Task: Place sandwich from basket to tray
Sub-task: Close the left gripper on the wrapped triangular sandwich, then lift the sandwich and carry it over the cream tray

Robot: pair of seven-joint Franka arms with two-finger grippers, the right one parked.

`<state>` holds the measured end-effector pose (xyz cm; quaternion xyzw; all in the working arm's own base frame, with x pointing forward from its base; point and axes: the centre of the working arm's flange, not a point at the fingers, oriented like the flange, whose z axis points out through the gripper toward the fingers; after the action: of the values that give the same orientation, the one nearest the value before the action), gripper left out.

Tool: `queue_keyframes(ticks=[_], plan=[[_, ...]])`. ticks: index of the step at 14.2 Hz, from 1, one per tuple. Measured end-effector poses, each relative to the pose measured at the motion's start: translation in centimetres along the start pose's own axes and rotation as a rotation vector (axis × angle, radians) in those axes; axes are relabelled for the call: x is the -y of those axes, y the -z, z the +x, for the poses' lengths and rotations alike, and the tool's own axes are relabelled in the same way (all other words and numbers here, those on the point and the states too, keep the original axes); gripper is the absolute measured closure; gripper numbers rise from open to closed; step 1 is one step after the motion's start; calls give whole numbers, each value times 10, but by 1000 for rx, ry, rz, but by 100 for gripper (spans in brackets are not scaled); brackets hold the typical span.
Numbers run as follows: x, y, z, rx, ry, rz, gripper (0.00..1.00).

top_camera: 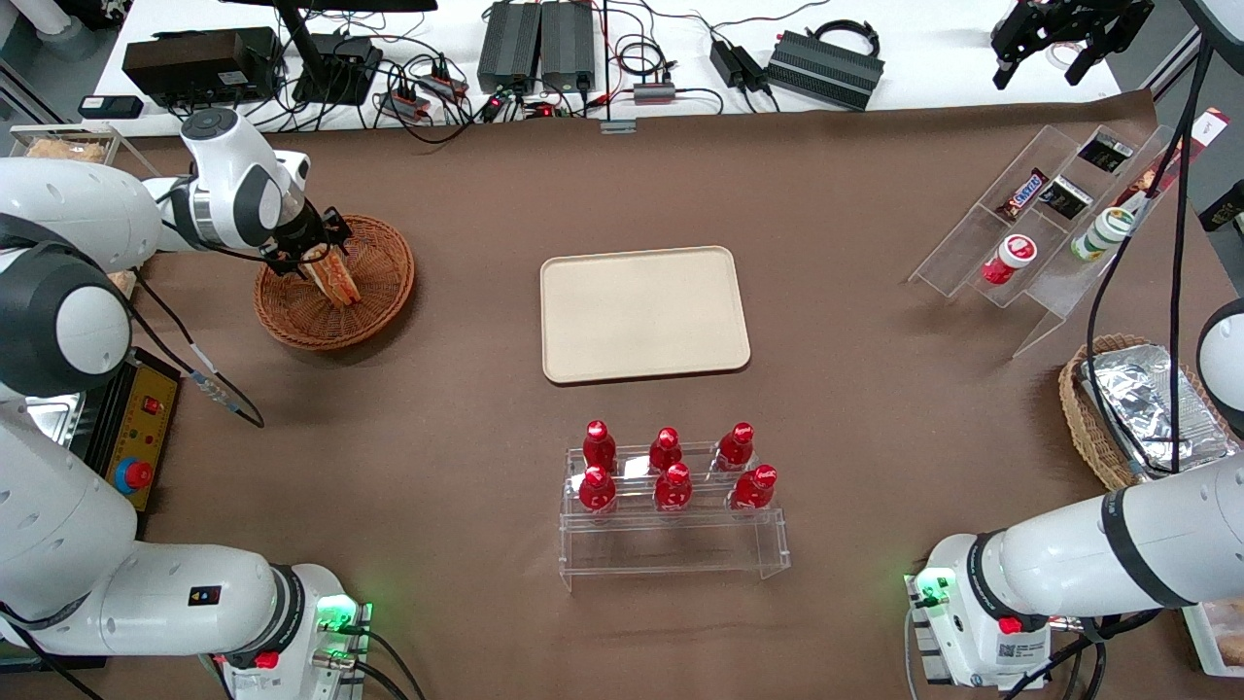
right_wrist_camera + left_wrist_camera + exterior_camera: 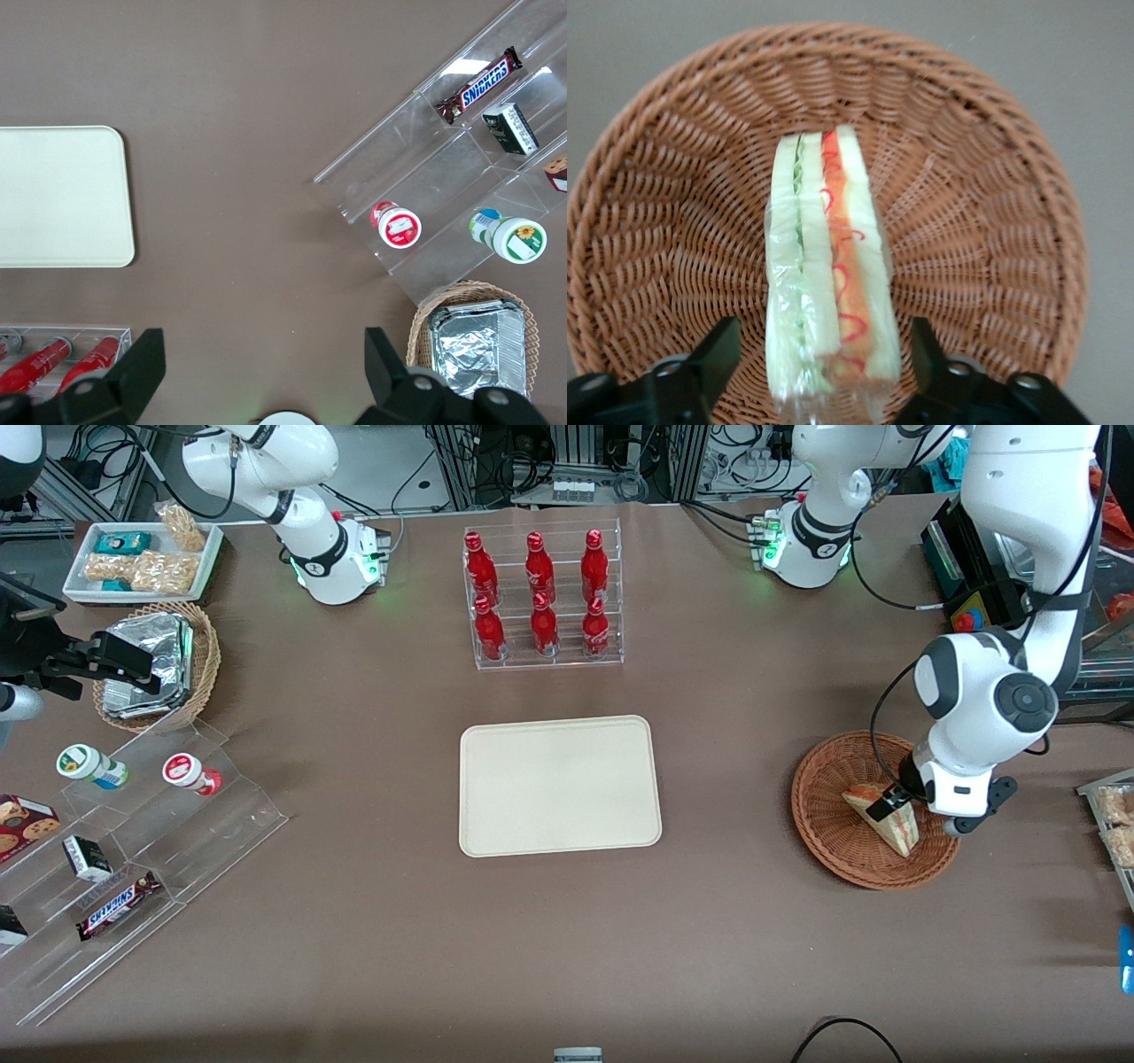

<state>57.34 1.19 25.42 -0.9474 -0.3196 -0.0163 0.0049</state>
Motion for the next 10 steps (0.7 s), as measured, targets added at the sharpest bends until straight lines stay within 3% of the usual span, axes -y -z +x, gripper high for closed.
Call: queue_keyframes(ticks=[3,6,8,10], plan=[[-3,-2,2,11,-4,10,53],[-24,36,2,84,-37,61,77],[-59,73,-17,129,-171,99,81],[-106,97,-52,136,-356,103,85]])
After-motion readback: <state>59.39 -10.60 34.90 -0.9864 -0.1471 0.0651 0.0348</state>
